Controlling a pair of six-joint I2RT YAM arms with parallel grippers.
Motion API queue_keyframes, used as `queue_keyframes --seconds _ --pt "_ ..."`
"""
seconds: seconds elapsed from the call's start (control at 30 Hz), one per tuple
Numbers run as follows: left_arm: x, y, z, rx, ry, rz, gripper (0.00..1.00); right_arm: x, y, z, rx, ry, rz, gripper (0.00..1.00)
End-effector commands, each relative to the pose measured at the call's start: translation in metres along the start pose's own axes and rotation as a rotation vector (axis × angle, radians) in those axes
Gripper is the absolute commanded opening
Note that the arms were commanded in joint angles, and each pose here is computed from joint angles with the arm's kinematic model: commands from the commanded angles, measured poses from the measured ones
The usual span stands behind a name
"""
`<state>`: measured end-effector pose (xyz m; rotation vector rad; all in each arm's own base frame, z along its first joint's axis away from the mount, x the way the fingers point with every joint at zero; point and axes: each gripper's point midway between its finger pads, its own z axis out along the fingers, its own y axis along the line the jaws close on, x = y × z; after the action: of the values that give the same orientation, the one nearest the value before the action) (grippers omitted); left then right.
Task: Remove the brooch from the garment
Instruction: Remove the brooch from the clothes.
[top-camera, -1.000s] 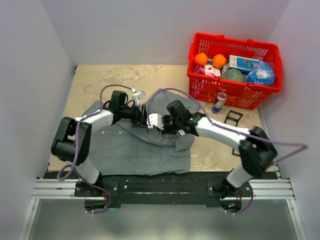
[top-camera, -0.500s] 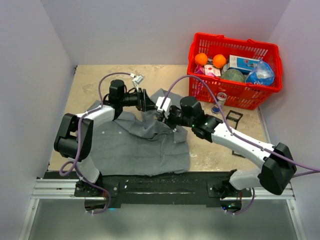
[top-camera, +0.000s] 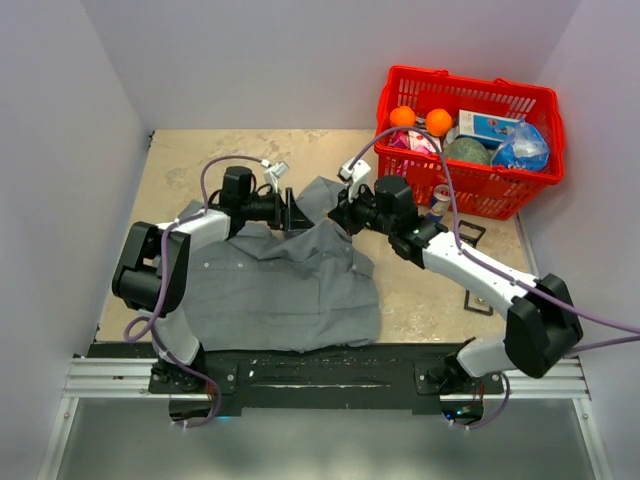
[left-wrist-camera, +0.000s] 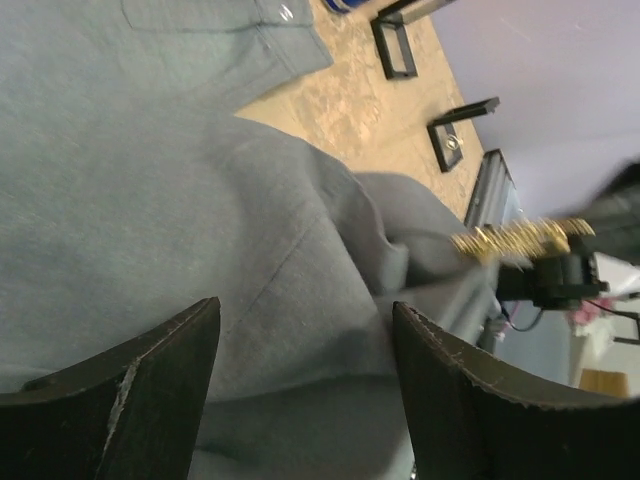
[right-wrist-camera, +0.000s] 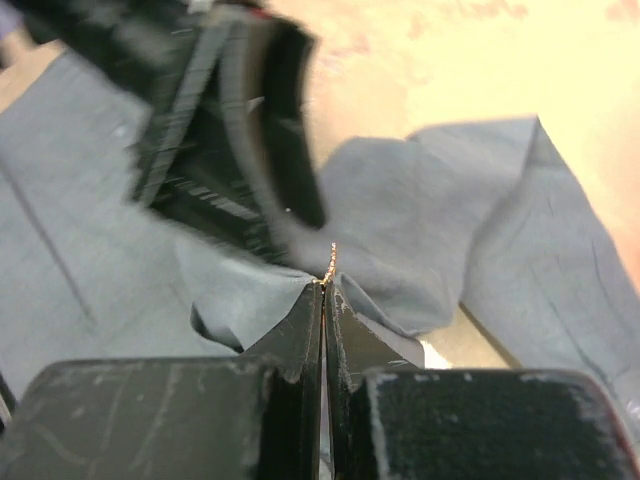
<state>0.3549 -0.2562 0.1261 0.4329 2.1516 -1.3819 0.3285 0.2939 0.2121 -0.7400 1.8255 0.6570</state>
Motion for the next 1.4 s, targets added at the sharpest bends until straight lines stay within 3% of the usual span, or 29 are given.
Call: queue_keyframes --seconds 0.0,0.33,0.47,0.7,1.03,1.13,1.17,1.27,1.37 --pt "0.020 -0.012 0.005 0.140 0.057 -0.082 0.72 -0.021 -0.013 0.012 0.011 -0.091 0.173 0.00" --pt "0.023 -0.046 0.032 0.251 0.101 -0.067 0.71 -0.027 -0.017 0.040 -0.020 -0.127 0.300 0.00" --pt "0.017 -0.057 0.028 0.319 0.103 -0.042 0.69 -0.022 -0.016 0.046 -0.059 -0.105 0.334 0.00" --pt "0.020 -0.050 0.010 0.296 0.119 -0.034 0.70 -0.012 -0.034 0.049 -0.105 -0.061 0.386 0.00" --pt "0.004 -0.008 -0.005 0.165 0.077 0.249 0.79 -0.009 -0.032 0.049 -0.197 -0.012 0.385 0.00" --pt "0.001 -0.005 0.002 0.177 0.080 0.250 0.79 -0.003 -0.035 0.046 -0.197 0.026 0.337 0.10" --pt "-0.003 -0.006 0.005 0.178 0.076 0.262 0.79 -0.002 -0.036 0.045 -0.196 0.035 0.335 0.22" --pt "-0.013 -0.007 0.013 0.193 0.061 0.260 0.79 0.006 -0.039 0.040 -0.199 0.084 0.333 0.31" --pt "-0.016 -0.005 0.018 0.202 0.066 0.237 0.79 0.020 -0.043 0.033 -0.201 0.149 0.317 0.33"
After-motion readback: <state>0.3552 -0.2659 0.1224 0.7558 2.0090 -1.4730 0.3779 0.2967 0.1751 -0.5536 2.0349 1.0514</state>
